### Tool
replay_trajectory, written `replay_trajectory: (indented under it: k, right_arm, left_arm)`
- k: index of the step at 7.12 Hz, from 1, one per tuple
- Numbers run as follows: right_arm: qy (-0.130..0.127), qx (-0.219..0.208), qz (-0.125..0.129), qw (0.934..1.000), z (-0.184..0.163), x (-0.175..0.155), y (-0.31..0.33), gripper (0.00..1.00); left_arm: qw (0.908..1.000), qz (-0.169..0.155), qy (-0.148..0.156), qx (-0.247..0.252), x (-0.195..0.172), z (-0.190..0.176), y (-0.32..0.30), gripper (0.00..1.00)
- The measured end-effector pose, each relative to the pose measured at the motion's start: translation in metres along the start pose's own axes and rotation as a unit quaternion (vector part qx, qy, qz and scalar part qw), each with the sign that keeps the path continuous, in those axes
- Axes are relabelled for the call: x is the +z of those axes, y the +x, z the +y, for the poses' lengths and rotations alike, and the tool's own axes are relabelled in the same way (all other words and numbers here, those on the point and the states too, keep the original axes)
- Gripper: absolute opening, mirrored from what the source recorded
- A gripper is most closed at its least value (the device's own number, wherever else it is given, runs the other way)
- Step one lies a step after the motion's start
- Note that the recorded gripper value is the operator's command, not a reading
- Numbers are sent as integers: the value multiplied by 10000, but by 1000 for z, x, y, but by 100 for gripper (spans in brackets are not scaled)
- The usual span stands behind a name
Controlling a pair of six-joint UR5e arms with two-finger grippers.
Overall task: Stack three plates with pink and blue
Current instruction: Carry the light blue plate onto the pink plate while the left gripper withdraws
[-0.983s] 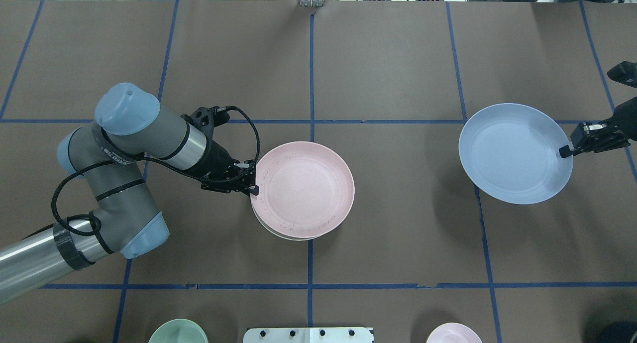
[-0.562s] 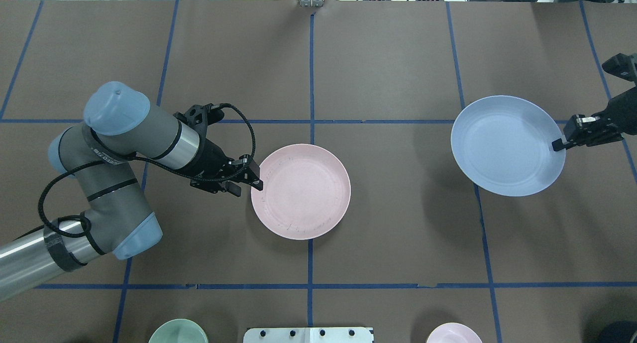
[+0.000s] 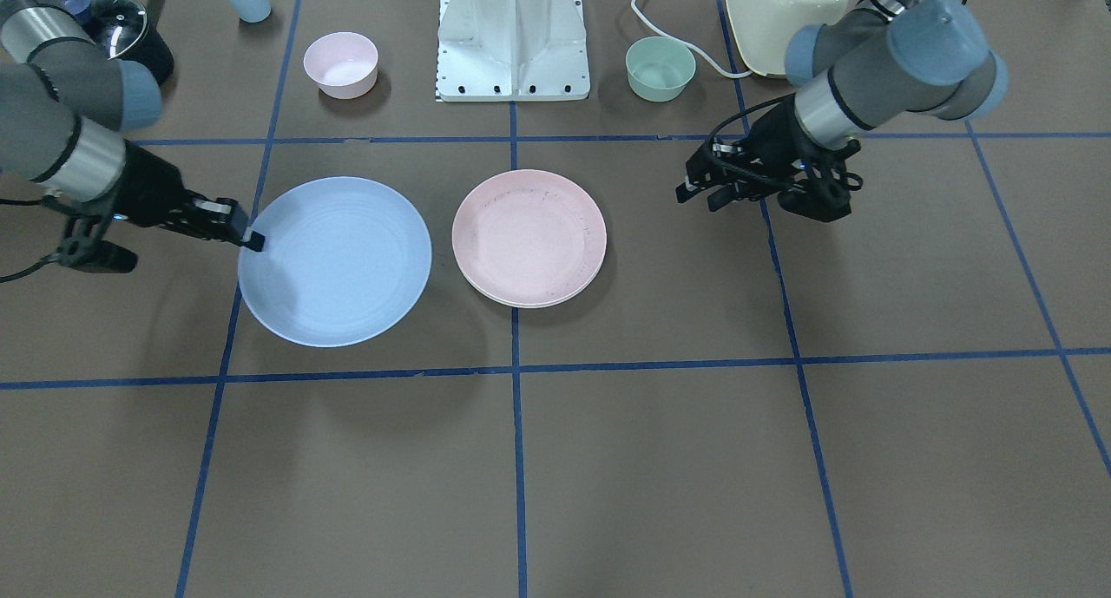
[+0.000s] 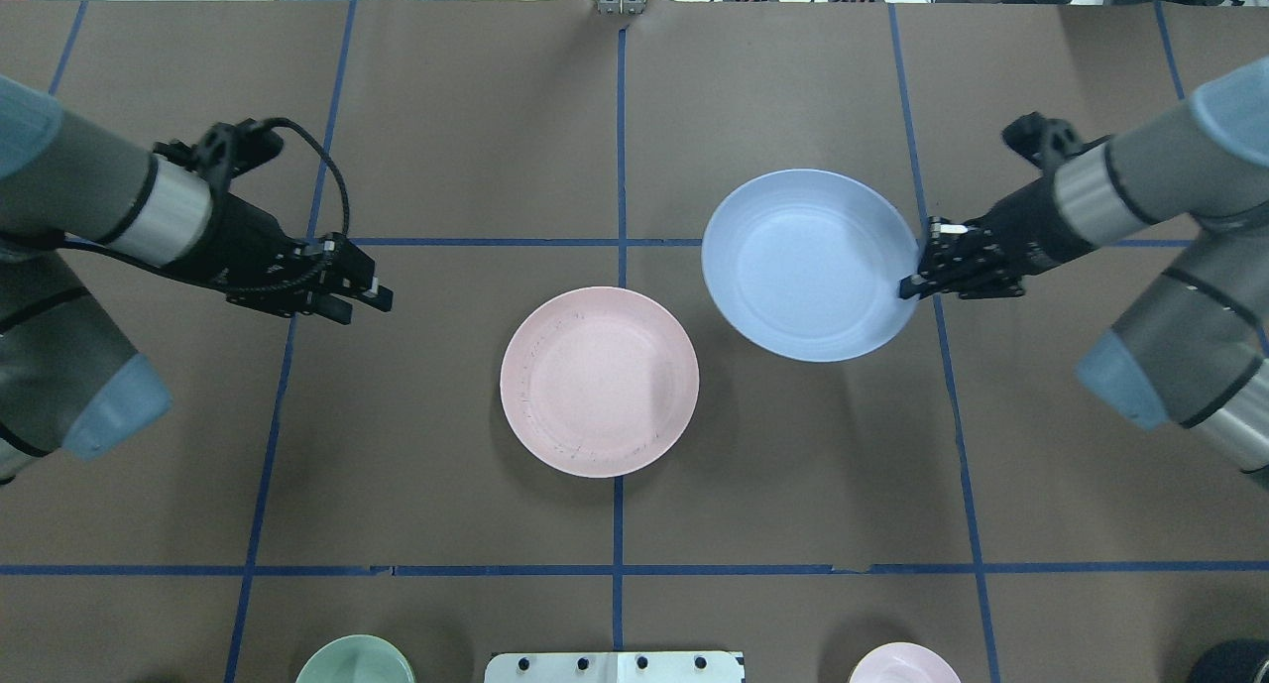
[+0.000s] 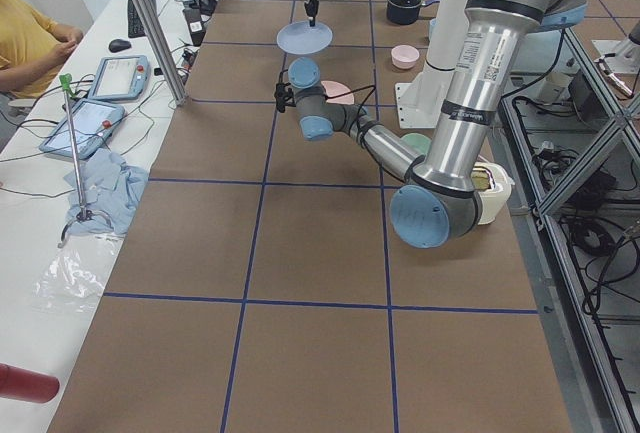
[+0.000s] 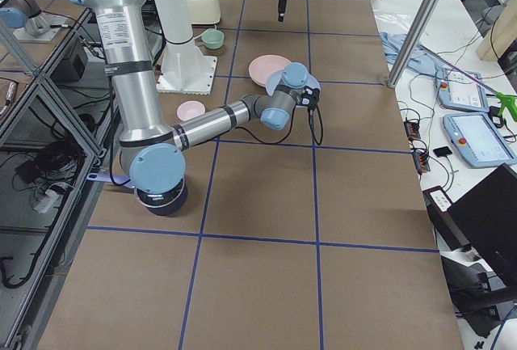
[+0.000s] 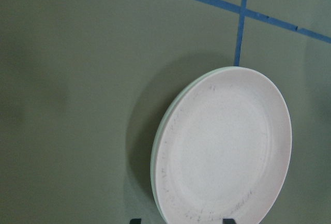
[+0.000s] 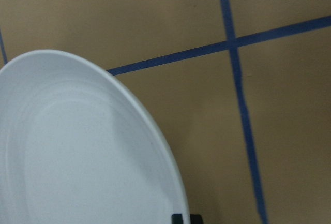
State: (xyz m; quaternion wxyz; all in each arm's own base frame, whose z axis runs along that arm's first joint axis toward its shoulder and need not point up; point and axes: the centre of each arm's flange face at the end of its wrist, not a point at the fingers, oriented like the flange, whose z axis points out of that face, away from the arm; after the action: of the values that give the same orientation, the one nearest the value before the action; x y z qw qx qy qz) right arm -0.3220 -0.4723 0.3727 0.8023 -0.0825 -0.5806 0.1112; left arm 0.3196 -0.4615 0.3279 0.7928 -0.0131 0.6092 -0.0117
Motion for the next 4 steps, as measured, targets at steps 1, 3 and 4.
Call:
replay_trajectory:
  k: [1, 3, 4]
  right_arm:
    - [6, 194, -120, 9997, 29, 38, -41, 0]
    - [-10, 402, -220, 9989, 91, 101, -92, 0]
    - [9, 433, -195, 9989, 110, 119, -104, 0]
  left_arm:
    - [9999, -69, 96, 107, -19, -8, -22, 61]
    - [9996, -153, 207, 153, -35, -15, -44, 61]
    - [9995, -171, 227, 140, -37, -17, -47, 61]
